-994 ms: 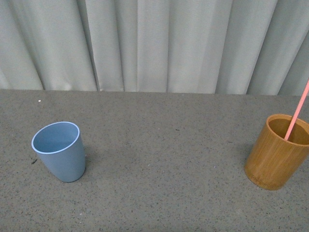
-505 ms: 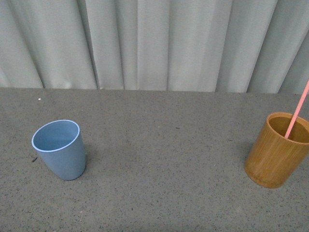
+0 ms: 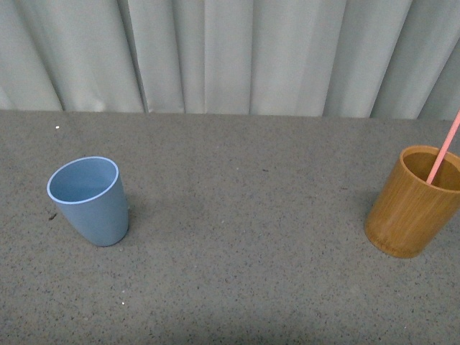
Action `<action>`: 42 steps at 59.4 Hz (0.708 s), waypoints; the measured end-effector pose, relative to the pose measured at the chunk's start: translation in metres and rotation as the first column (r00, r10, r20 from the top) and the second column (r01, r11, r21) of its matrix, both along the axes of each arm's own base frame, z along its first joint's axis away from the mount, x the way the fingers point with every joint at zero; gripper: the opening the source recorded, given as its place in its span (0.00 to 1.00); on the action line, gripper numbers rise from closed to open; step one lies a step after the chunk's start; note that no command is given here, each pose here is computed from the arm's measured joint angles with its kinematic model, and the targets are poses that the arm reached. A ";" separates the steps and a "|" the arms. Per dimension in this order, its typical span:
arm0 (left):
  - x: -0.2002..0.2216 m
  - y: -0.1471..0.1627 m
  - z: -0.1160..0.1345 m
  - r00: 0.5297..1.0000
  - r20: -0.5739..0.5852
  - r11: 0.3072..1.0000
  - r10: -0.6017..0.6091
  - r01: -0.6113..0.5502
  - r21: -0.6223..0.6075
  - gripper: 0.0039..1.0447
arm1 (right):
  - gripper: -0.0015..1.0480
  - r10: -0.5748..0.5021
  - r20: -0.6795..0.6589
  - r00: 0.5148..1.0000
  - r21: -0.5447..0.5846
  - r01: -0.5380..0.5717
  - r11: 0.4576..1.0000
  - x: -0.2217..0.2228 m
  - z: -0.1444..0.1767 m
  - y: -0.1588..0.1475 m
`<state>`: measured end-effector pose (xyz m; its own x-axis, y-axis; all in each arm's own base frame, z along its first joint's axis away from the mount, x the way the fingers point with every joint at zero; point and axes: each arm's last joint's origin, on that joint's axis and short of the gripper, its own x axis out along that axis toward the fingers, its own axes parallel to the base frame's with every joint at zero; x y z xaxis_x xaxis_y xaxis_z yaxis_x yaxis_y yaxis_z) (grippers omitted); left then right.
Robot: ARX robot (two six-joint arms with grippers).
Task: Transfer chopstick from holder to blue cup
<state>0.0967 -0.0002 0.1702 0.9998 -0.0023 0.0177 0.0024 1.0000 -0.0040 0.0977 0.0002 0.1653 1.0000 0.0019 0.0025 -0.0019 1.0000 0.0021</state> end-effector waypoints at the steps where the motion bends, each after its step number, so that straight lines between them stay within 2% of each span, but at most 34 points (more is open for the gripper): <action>1: 0.000 0.000 0.000 1.000 0.000 1.000 0.000 0.000 0.000 0.82 | 0.91 0.000 0.000 1.000 0.000 0.000 1.000 0.000 0.000 0.000; 7: 0.000 0.000 0.000 1.000 0.000 1.000 0.000 0.000 0.000 0.91 | 0.91 0.000 0.000 1.000 0.000 0.000 1.000 0.000 0.000 0.000; 42: 0.000 0.000 0.000 1.000 0.000 1.000 0.000 0.000 0.000 0.94 | 0.91 0.000 0.000 1.000 0.000 0.000 1.000 0.000 0.000 0.000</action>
